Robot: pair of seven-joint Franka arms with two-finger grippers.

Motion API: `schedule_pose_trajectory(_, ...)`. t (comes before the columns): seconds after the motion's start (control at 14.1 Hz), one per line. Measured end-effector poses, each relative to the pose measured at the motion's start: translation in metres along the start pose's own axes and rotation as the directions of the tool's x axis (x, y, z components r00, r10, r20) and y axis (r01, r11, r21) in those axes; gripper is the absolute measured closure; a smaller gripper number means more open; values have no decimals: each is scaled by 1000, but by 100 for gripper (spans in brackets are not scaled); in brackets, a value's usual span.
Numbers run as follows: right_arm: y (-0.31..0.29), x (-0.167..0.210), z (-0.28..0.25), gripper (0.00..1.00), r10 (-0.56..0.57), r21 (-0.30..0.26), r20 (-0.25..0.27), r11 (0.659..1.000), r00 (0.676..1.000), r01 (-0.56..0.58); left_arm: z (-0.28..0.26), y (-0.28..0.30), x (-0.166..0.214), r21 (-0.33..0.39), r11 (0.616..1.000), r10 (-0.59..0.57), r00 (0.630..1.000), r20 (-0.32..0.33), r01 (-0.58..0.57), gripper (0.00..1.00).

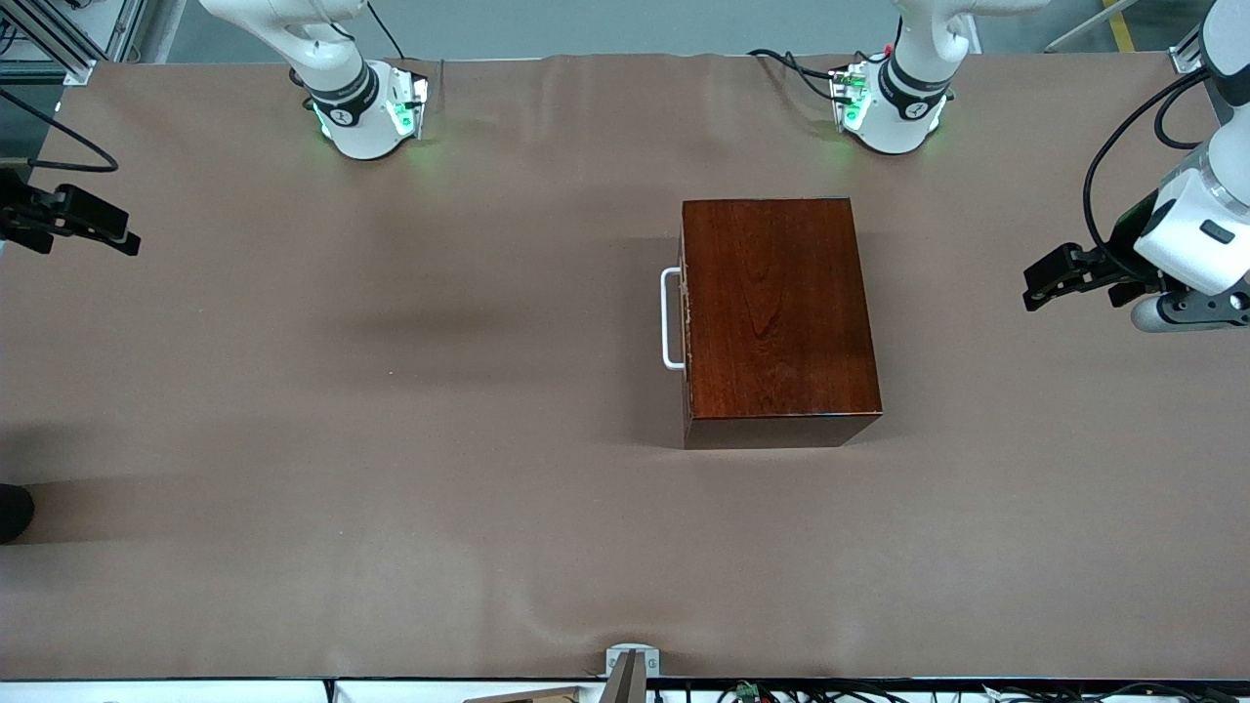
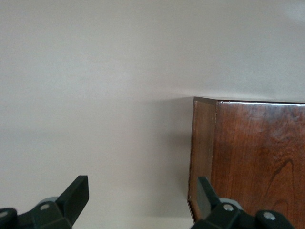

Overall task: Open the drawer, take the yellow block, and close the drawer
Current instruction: 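Move the left gripper to the white drawer handle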

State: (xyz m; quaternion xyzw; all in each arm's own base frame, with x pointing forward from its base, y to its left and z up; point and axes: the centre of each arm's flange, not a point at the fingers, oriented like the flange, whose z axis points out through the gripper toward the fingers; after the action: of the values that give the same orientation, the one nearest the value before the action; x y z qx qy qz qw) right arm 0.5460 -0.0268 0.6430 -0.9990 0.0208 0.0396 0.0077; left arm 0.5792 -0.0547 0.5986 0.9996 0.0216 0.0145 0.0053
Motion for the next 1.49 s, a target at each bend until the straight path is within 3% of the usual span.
schedule_pose_trajectory(1.06, 0, 0, 0, 0, 1, 0, 0, 1000, 1000, -1, 3, 14, -5, 2, 1000, 26, 999, 30, -26, 0)
schedule_pose_trajectory(1.49, 1, 0, 0, 0, 2, 0, -1, 1000, 1000, -2, 6, 161, -34, -75, 993, 91, 995, 46, -88, 0)
